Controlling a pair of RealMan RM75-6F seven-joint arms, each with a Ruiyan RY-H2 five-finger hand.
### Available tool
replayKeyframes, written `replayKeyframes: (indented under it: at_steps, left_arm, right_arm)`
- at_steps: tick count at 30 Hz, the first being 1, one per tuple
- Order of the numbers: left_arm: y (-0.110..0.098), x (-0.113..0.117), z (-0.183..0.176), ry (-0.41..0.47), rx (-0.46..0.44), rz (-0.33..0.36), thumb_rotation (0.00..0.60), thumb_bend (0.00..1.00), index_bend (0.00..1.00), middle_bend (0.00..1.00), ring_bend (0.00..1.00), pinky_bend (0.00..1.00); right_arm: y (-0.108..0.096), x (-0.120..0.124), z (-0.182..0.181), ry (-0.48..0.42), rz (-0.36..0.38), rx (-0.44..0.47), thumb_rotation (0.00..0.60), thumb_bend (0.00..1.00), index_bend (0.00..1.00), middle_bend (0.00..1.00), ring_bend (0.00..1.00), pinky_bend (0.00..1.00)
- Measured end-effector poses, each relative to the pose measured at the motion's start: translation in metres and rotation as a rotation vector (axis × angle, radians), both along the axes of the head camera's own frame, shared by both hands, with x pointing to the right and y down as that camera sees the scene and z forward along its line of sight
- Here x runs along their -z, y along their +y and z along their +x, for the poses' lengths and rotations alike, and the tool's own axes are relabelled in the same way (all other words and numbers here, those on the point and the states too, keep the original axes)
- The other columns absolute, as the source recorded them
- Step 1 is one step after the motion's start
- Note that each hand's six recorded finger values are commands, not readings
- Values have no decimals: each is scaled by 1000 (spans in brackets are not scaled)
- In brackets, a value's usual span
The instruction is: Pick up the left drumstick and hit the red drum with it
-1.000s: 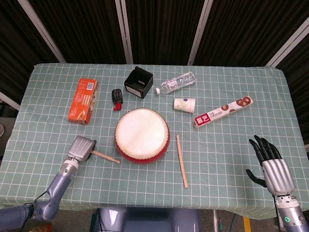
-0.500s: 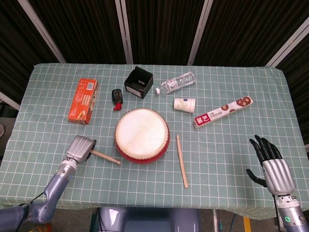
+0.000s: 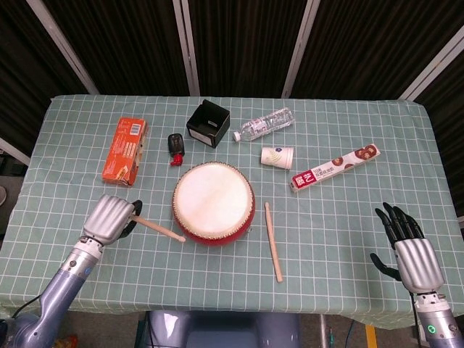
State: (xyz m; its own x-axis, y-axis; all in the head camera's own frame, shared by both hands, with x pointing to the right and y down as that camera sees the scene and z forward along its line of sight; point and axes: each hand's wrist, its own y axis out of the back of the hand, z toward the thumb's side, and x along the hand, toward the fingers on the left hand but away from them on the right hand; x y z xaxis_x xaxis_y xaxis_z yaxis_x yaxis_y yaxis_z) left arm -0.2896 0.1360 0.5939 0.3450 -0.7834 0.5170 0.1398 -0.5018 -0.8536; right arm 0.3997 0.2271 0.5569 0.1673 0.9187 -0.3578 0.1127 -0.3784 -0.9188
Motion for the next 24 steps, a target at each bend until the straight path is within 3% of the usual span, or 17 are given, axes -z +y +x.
replayKeyframes:
  at_steps: [4, 10, 14, 19, 24]
  left_arm:
    - [-14, 16, -4, -15, 58, 20, 600, 583, 745, 1000, 1000, 927]
    - [-39, 19, -4, -34, 179, 24, 600, 584, 748, 1000, 1000, 932]
    - [-59, 23, 10, -17, 259, 70, 600, 586, 750, 1000, 1000, 935]
    - [-61, 4, 23, -92, 273, 38, 600, 591, 751, 1000, 1000, 936]
    - [-50, -26, 26, -228, 265, -52, 600, 594, 752, 1000, 1000, 936]
  right_arm:
    - [0, 0, -1, -2, 2, 2, 600, 291, 0, 0, 0, 137]
    - [0, 1, -1, -7, 5, 3, 600, 291, 0, 0, 0, 136]
    - [-1, 1, 0, -6, 7, 4, 600, 291, 0, 0, 0, 137]
    - [-1, 1, -1, -10, 7, 6, 600, 291, 0, 0, 0, 136]
    - [0, 2, 0, -12, 9, 6, 600, 292, 0, 0, 0, 135]
